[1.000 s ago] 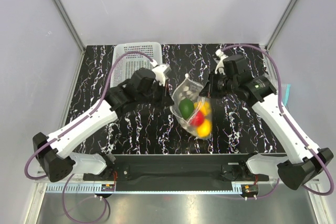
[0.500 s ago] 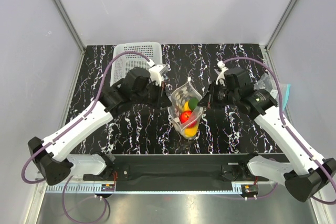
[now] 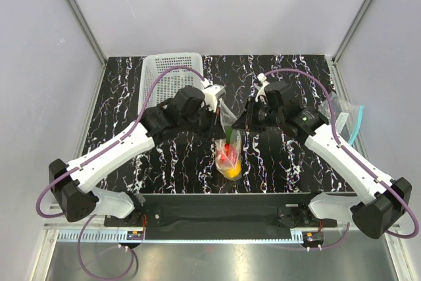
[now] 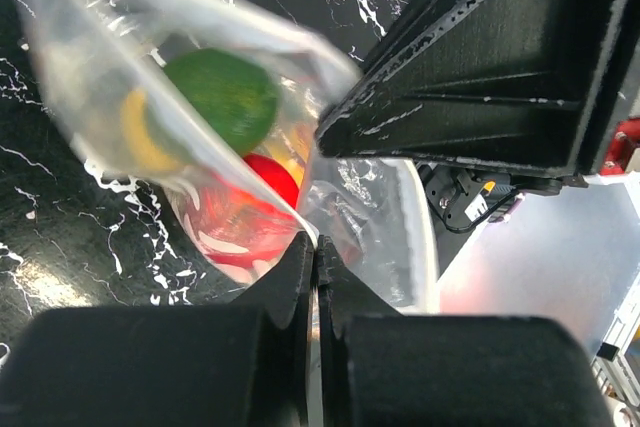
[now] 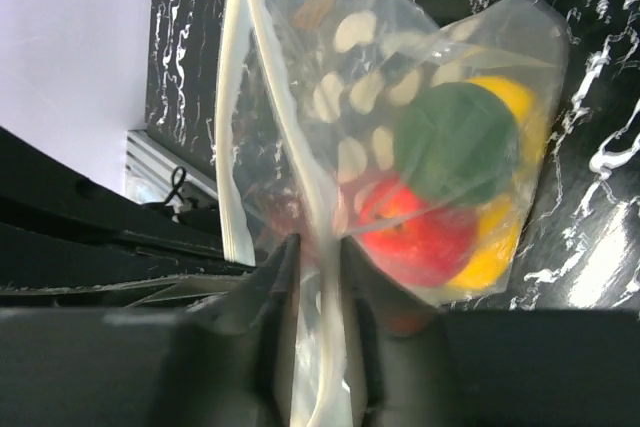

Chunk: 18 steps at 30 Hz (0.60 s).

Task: Place the food in the zip-top bag and seal the zipper
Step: Adjust the zipper food storage bag at the center of the board.

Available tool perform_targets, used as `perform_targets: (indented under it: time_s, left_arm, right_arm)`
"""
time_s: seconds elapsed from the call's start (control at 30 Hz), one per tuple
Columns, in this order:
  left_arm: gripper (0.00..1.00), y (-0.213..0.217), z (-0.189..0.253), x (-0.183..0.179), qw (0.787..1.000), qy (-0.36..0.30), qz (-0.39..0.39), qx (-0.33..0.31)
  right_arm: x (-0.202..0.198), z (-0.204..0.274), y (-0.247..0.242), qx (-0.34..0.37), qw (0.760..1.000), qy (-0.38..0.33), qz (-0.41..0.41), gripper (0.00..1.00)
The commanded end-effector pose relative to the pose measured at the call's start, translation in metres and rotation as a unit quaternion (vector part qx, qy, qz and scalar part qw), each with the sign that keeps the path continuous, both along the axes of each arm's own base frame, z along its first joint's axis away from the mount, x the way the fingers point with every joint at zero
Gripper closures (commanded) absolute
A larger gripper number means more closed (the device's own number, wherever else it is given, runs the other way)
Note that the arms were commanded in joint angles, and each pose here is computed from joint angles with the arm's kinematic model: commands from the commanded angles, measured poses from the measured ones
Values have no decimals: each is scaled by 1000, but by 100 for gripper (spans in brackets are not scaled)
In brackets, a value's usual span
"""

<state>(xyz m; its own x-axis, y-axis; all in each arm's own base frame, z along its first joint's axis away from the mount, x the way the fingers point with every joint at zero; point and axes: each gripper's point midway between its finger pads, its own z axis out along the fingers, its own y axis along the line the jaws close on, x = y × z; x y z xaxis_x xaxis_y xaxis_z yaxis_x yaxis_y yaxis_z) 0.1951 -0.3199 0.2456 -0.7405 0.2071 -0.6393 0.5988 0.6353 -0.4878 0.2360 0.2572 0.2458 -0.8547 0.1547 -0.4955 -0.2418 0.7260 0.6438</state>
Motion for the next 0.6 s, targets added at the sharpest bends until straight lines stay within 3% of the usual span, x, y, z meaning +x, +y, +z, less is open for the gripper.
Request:
perform_targets:
  time_s: [0.0, 0.1, 0.37, 0.57]
  left_arm:
    - [98, -7, 24, 1, 999, -33, -9, -41]
    - [98, -5, 21, 2, 999, -36, -7, -34]
    - [97, 3, 15, 4, 999, -45, 2, -16]
    - [97, 11, 19, 8, 998, -58, 16, -11]
  right_arm:
    - [3, 23, 9, 34, 999, -36, 9, 68]
    - [3, 25, 7, 34, 998, -43, 4, 59]
    - [5, 16, 0, 2, 999, -35, -1, 62]
    - [-10, 11, -13, -10, 999, -30, -5, 50]
